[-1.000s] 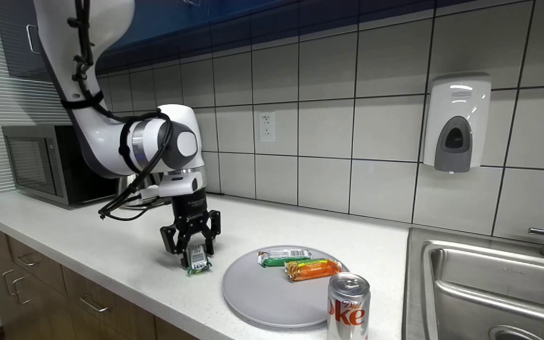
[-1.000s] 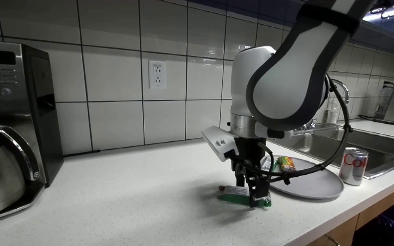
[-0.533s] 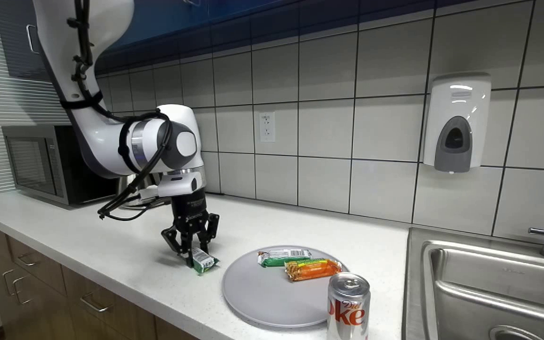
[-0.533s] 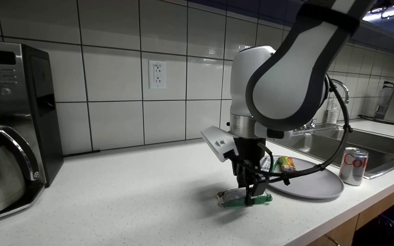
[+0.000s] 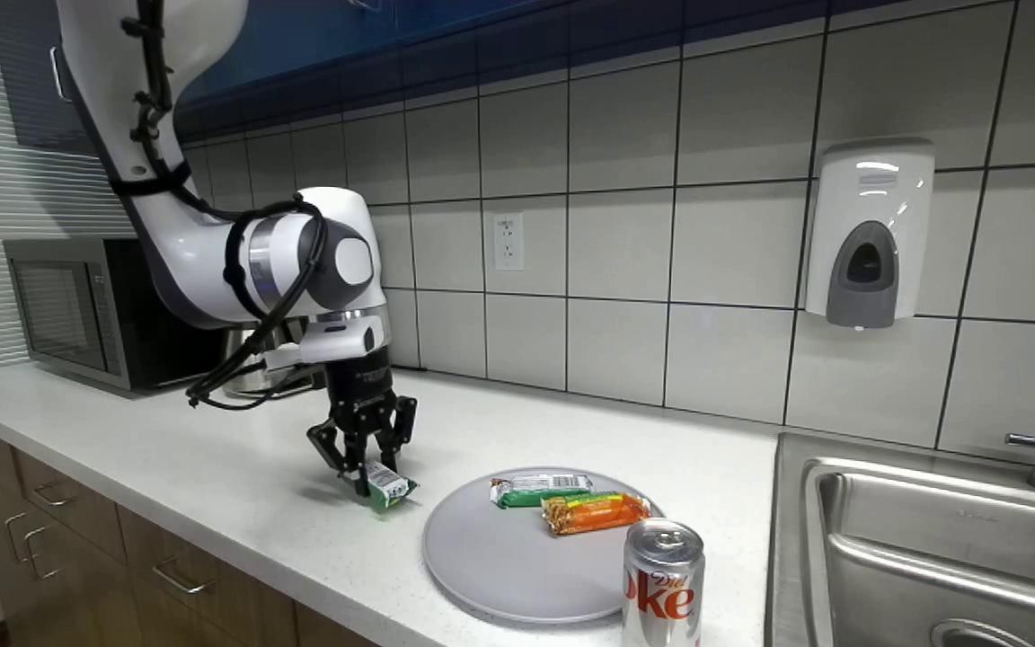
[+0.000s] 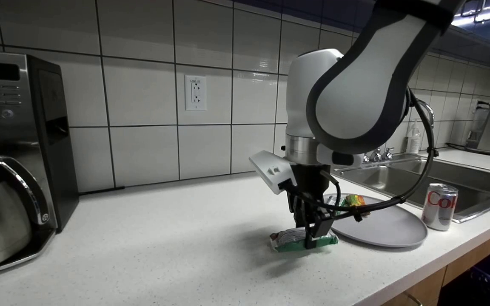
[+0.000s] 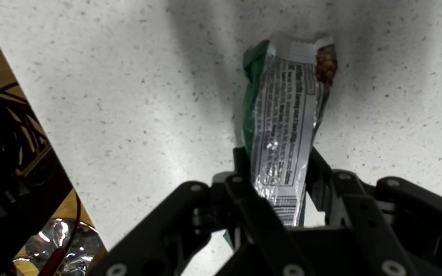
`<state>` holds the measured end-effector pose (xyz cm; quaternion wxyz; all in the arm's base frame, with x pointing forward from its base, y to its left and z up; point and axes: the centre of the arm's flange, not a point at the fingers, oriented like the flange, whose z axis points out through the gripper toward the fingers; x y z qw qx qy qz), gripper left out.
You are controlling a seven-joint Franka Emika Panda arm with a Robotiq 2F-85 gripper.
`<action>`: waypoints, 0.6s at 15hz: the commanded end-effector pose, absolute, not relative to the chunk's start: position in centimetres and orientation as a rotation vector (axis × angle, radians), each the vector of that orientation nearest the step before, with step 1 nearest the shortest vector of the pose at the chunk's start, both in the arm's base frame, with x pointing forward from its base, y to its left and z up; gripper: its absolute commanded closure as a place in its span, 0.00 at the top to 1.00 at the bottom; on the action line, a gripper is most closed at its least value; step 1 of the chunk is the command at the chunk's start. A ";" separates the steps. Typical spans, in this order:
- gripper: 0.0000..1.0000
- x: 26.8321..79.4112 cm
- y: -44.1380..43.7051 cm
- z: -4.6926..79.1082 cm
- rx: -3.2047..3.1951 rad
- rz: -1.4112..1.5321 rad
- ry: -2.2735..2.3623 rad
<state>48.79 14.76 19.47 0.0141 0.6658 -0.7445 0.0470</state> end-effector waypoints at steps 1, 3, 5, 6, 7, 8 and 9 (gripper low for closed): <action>0.14 47.9 14.1 22.4 2.090 0.175 -2.284; 0.14 47.8 13.6 23.0 2.082 0.183 -2.281; 0.14 47.7 12.8 23.5 2.067 0.188 -2.288; 0.14 47.7 12.4 23.6 2.056 0.190 -2.291; 0.14 47.6 11.9 23.6 2.043 0.191 -2.294; 0.14 47.5 11.4 23.7 2.032 0.192 -2.297; 0.14 47.5 10.9 23.8 2.021 0.195 -2.299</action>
